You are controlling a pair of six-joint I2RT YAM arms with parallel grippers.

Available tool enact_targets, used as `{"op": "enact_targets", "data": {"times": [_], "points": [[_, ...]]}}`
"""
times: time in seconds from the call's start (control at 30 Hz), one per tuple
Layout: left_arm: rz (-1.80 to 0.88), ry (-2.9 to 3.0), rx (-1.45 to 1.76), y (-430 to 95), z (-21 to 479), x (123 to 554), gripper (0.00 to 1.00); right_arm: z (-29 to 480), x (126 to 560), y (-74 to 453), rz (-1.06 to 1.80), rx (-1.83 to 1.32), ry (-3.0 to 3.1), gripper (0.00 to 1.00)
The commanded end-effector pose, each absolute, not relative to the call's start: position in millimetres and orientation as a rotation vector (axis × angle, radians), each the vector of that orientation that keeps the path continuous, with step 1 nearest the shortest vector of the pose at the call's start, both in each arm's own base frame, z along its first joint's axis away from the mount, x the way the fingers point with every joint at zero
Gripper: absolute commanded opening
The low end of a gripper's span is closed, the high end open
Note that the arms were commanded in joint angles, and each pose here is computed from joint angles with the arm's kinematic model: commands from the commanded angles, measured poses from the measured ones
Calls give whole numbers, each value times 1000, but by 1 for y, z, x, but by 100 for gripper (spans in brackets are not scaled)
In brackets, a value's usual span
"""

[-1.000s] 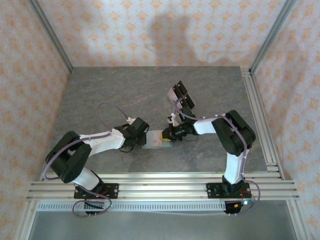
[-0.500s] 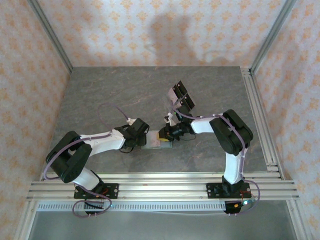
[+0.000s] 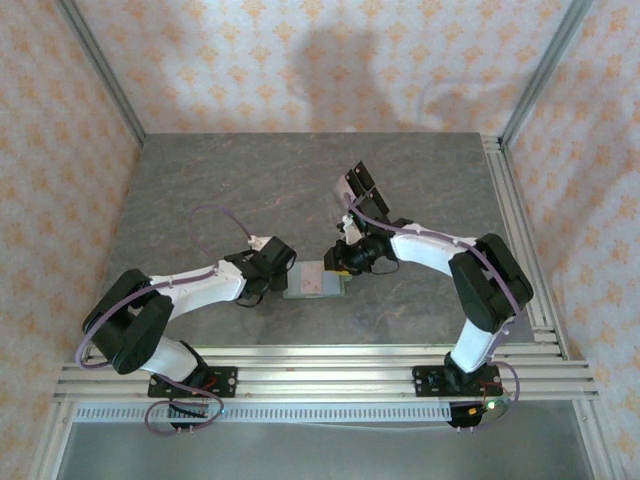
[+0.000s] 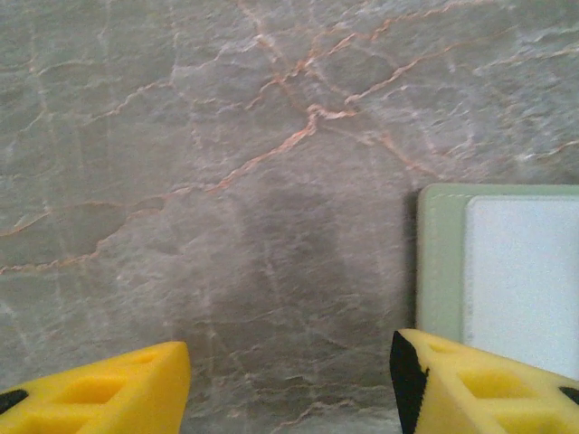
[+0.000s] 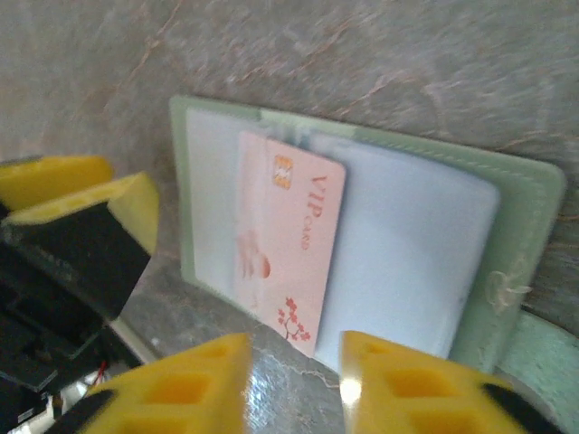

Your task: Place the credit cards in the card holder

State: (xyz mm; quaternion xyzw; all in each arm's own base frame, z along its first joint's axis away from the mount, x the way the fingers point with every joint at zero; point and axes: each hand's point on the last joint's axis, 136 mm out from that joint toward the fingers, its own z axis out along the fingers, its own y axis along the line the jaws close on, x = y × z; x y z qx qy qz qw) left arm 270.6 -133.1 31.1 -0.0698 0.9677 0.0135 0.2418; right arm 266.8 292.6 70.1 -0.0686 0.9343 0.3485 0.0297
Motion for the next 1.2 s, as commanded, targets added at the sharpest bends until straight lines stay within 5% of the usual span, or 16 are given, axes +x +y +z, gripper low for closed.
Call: {"op": "enact_targets", "data": {"times": [0.0, 0.2, 1.17], "points": [[142, 2643, -221, -116, 36, 271, 62, 62, 263, 279, 819, -257, 2958, 15], [197, 2664, -224, -107, 29, 267, 61, 55, 267, 287, 701, -296, 2973, 3], [163, 2719, -215, -115, 7, 265, 60, 35, 266, 330, 704, -369, 3013, 1]]}}
